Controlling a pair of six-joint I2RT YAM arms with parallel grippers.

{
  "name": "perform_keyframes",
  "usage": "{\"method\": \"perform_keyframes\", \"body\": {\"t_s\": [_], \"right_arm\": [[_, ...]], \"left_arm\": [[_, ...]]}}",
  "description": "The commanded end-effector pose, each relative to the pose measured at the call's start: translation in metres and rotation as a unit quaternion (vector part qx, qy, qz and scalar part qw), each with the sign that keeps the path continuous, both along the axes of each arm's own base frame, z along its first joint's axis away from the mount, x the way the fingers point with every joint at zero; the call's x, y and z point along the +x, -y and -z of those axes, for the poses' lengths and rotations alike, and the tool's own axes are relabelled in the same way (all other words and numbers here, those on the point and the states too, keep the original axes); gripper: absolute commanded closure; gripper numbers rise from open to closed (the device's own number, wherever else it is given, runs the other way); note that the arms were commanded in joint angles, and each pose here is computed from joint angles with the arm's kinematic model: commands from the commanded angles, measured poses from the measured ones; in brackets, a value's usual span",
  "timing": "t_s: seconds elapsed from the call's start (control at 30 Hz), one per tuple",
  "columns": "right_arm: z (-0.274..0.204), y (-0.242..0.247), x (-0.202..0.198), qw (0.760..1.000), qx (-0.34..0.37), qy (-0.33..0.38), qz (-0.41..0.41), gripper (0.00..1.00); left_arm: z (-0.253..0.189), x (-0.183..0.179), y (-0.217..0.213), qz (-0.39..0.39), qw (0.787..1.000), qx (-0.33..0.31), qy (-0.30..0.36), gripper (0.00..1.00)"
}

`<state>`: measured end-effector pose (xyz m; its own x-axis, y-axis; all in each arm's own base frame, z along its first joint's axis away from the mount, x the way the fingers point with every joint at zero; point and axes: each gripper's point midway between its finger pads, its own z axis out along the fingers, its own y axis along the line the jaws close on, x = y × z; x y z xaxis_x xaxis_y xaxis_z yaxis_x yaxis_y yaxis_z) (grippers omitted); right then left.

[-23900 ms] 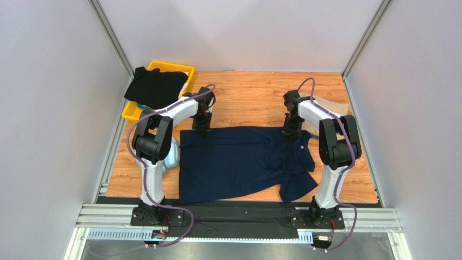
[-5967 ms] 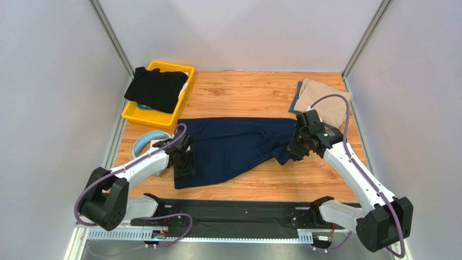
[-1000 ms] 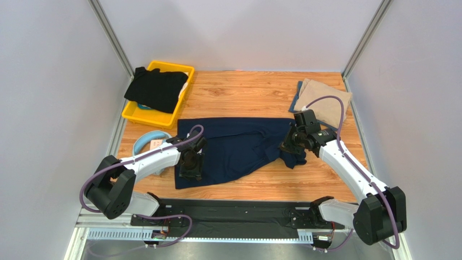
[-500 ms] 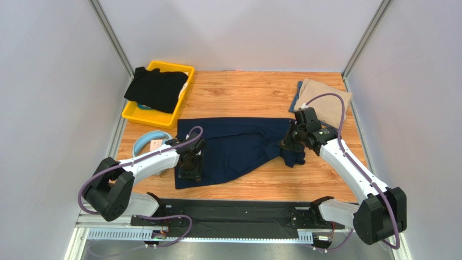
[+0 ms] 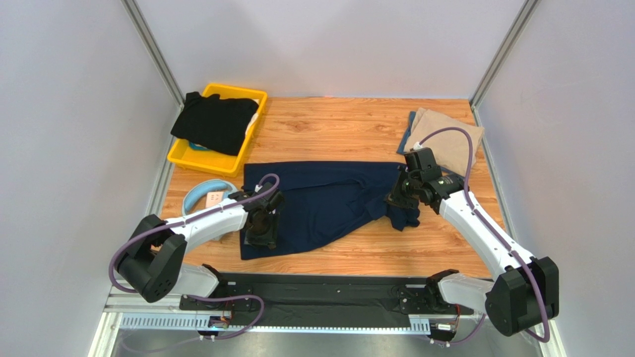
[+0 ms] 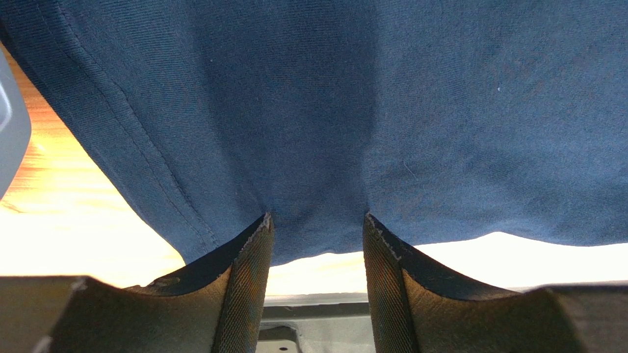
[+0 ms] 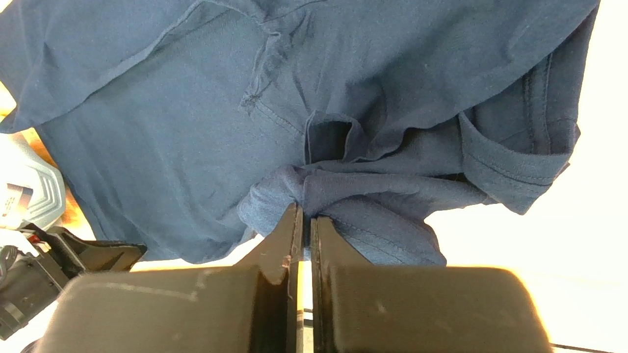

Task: Fold and stack the t-shirts

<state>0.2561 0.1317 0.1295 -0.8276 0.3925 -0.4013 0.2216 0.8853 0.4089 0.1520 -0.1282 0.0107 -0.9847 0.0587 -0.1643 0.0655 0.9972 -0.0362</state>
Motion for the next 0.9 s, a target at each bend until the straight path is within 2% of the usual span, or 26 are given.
{"method": "perform_keyframes", "body": {"t_s": [0.0, 0.57, 0.63, 0.67, 0.7, 0.77, 0.8, 0.87], "right_arm": [[-0.012, 0.005, 0.004, 0.999, -0.011, 0.031, -0.008, 1.00], [-0.029, 0.006, 0.006, 0.998, -0.012, 0.057, -0.020, 1.00], [-0.027, 0.005, 0.007, 0.998, -0.012, 0.053, -0.021, 1.00], [-0.026, 0.004, 0.008, 0.998, -0.012, 0.050, -0.022, 1.00], [-0.026, 0.003, 0.007, 0.999, -0.010, 0.048, -0.021, 1.00], [-0.025, 0.003, 0.007, 0.999, -0.007, 0.046, -0.021, 1.00], [-0.025, 0.003, 0.007, 0.999, -0.007, 0.047, -0.018, 1.00], [-0.024, 0.004, 0.007, 0.999, -0.009, 0.047, -0.014, 1.00]], "left_arm": [[0.013, -0.007, 0.004, -0.005, 1.000, -0.005, -0.018, 0.46], [0.014, -0.012, 0.014, 0.003, 0.999, -0.022, -0.049, 0.49], [0.015, -0.013, 0.014, 0.004, 0.998, -0.023, -0.052, 0.52], [0.016, -0.013, 0.016, 0.005, 0.998, -0.026, -0.052, 0.55], [0.017, -0.013, 0.016, 0.006, 0.998, -0.027, -0.054, 0.64], [0.017, -0.014, 0.020, 0.009, 0.998, -0.037, -0.058, 0.72], [0.018, -0.014, 0.021, 0.011, 0.997, -0.039, -0.058, 0.84], [0.018, -0.013, 0.024, 0.012, 0.997, -0.043, -0.058, 0.96]]}}
